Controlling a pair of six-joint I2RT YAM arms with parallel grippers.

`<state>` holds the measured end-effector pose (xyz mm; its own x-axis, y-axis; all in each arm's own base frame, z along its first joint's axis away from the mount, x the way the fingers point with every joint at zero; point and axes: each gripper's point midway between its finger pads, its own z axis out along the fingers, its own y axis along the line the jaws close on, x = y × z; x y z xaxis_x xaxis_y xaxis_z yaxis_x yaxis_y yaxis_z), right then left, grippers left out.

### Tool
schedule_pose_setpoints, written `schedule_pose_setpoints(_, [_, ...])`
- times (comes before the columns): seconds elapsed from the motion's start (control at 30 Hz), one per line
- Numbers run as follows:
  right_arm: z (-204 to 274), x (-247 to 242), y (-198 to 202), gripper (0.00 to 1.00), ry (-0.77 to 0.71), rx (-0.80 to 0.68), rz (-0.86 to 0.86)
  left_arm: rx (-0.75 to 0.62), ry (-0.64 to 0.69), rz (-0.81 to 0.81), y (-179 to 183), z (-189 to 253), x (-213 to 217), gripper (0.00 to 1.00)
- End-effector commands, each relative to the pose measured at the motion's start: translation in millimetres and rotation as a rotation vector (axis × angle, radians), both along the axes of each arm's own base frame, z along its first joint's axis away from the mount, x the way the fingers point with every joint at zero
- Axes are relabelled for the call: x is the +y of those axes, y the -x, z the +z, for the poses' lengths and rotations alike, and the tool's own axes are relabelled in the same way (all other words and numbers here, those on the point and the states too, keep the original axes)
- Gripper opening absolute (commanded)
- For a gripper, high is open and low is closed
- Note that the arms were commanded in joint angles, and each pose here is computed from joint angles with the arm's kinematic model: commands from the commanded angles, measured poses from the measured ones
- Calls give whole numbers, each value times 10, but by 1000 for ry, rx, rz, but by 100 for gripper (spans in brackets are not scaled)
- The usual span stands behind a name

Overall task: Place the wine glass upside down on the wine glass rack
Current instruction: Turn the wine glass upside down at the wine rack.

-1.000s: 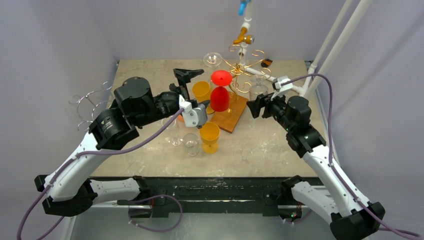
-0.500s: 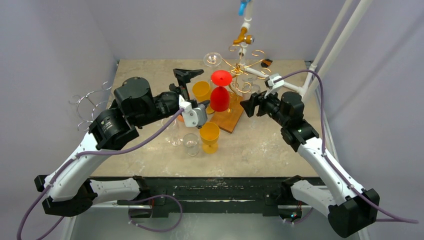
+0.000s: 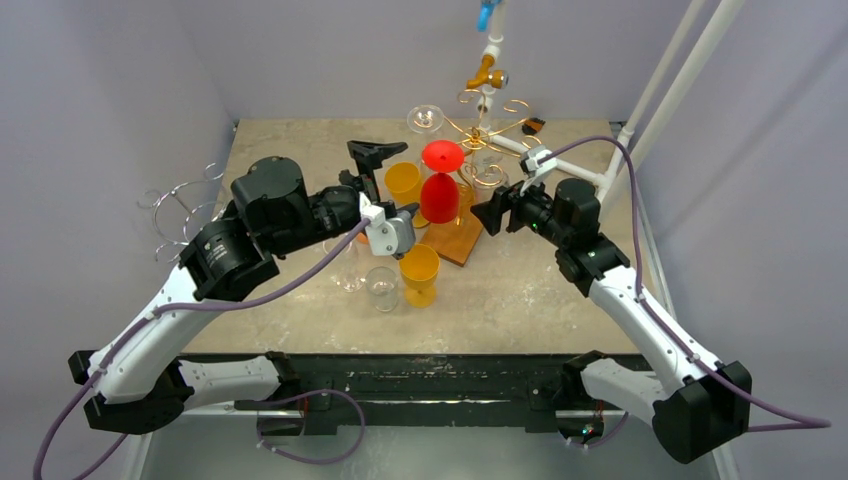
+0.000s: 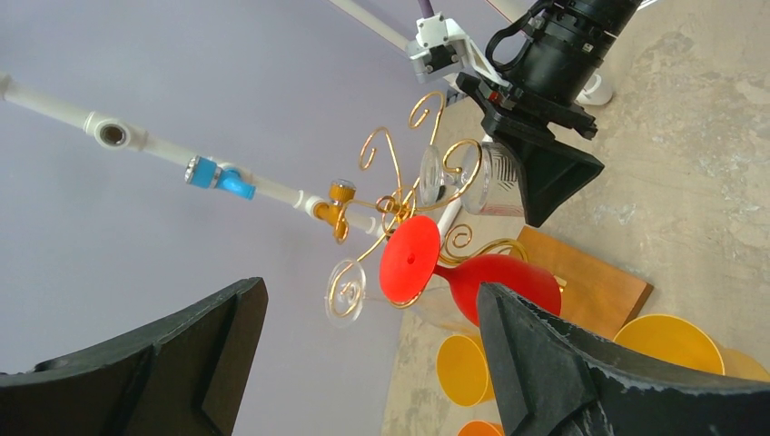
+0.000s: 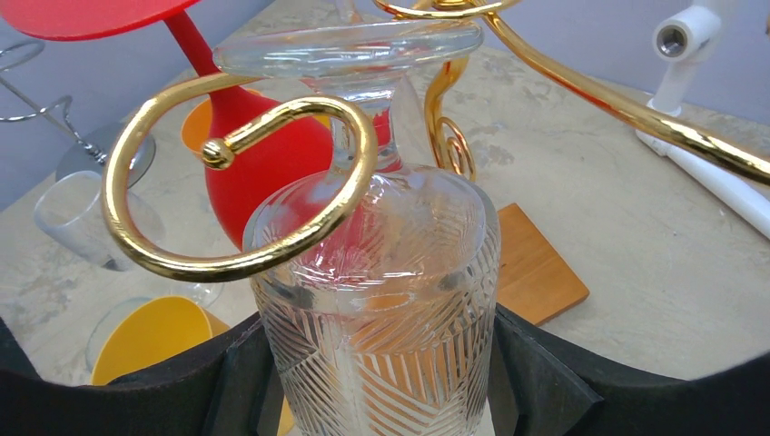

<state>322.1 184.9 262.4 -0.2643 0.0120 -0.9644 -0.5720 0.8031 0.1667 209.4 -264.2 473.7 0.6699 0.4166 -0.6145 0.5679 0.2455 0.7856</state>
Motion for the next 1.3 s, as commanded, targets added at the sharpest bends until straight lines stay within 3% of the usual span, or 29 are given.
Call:
schedule_pose_setpoints(0.0, [750, 102, -4, 26, -84, -216, 63, -5, 30, 26, 8, 71, 71, 93])
schedule_pose_setpoints(1.0, [661, 188, 148, 15, -76, -350, 165, 0, 37, 26, 8, 66, 68, 93])
schedule_pose_setpoints(1.27, [683, 148, 142, 16, -85, -458, 142, 4, 35, 33, -11, 50, 60, 93])
